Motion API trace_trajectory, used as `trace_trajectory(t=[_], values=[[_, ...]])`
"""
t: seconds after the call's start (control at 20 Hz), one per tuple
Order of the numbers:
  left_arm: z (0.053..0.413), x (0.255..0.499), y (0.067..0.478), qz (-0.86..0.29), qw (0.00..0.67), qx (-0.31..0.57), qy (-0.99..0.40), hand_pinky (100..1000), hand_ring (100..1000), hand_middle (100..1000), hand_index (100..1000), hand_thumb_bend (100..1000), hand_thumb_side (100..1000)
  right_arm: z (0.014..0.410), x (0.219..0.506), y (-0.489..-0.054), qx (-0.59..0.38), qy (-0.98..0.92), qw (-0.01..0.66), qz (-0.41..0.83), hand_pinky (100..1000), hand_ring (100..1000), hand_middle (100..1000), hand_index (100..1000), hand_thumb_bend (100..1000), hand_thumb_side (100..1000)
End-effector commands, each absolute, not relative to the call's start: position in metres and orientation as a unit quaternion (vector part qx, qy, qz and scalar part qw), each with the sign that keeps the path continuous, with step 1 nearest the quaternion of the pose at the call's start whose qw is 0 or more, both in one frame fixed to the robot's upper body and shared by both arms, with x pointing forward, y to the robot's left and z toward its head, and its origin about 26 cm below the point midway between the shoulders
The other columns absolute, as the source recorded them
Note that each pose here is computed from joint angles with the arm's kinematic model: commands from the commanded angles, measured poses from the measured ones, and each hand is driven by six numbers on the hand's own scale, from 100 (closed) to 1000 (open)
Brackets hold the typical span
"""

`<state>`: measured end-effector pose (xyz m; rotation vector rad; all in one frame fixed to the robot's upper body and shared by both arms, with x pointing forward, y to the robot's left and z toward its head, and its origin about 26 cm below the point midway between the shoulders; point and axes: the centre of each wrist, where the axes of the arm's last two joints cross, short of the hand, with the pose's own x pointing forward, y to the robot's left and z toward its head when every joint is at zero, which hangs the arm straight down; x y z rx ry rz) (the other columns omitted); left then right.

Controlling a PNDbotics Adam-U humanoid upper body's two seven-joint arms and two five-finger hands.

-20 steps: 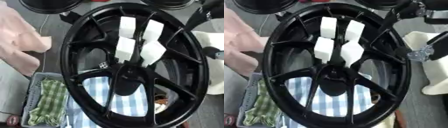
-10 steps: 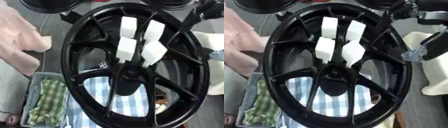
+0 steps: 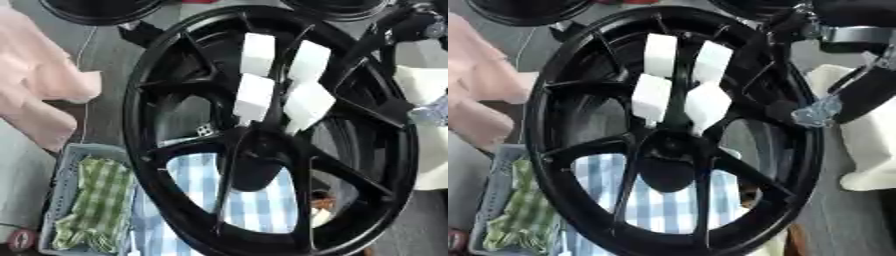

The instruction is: Pull the pin out of the wheel hub.

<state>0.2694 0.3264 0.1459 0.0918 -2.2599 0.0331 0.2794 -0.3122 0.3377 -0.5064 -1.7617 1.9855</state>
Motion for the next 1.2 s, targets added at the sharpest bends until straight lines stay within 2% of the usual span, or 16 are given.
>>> trace_trajectory(t=[0.05,0.15,0.35,0.45,0.6,0.85,1.0,1.2], values=[[0.154,0.268,0.326,0.006,0.414,0.035,-0.909,856,711,670,792,168,780,0.346,0.278,-0.312,-0.187,-0.634,0.219,0.718,494,459,715,865,241,364],[0.154,0.268,0.326,0.006,0.414,0.035,-0.909,856,711,669,792,168,781,0.346,0.278,-0.311,-0.184,-0.634,0.222,0.717,488,451,715,860,243,363],[0.154,0.268,0.325,0.006,0.415,0.033,-0.909,857,711,670,792,169,782,0.344,0.279,-0.309,-0.179,-0.636,0.226,0.716,399,333,690,834,248,353],[0.154,0.268,0.325,0.006,0.415,0.033,-0.909,857,711,670,792,169,783,0.343,0.279,-0.308,-0.176,-0.638,0.228,0.714,362,293,648,844,257,342],[0.154,0.269,0.324,0.006,0.415,0.031,-0.909,857,711,670,792,169,783,0.343,0.280,-0.306,-0.173,-0.642,0.232,0.710,347,278,655,846,276,322],[0.153,0.269,0.324,0.006,0.416,0.030,-0.909,857,711,671,792,169,784,0.344,0.280,-0.304,-0.172,-0.642,0.225,0.712,279,238,731,872,337,283],[0.153,0.269,0.324,0.006,0.416,0.030,-0.909,858,710,671,792,170,784,0.344,0.281,-0.303,-0.171,-0.643,0.219,0.714,279,240,748,877,366,275],[0.153,0.269,0.323,0.006,0.416,0.028,-0.909,858,710,670,792,170,785,0.344,0.281,-0.301,-0.172,-0.641,0.218,0.715,294,251,749,877,362,282]])
